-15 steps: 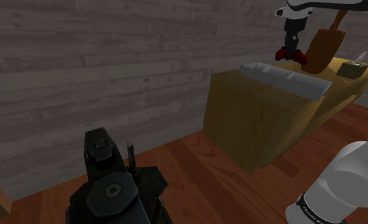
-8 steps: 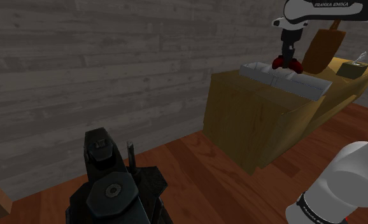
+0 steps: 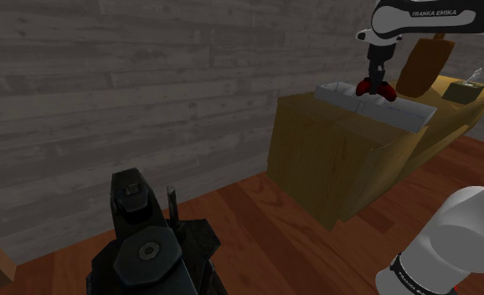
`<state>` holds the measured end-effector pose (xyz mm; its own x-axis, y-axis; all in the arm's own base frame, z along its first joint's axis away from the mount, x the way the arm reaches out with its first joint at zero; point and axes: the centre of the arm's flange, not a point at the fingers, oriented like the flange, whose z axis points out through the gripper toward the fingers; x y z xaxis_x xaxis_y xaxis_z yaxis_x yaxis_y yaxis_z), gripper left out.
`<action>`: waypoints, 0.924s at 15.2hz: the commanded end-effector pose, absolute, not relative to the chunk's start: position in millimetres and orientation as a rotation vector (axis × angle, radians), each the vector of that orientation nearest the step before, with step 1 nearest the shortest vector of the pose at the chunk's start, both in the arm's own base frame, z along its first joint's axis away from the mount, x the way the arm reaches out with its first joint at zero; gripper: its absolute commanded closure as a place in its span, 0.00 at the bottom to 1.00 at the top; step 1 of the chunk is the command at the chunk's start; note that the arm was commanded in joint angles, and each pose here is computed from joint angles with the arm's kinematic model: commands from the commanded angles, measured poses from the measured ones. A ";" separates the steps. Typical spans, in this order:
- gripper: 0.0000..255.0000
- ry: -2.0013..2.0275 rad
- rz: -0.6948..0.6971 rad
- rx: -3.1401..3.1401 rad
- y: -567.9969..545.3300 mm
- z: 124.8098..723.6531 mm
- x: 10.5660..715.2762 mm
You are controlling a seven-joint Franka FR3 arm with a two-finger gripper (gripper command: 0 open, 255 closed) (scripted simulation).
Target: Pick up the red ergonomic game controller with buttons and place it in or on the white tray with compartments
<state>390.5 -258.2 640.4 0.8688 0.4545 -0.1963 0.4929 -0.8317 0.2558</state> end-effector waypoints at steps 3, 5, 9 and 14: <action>1.00 0.712 -0.188 2.744 -259.0 637.8 391.1; 0.00 0.712 -0.188 2.744 -258.7 637.4 390.8; 0.00 0.712 -0.188 2.744 -259.0 637.8 391.1; 0.00 0.712 -0.188 2.744 -243.0 685.1 393.7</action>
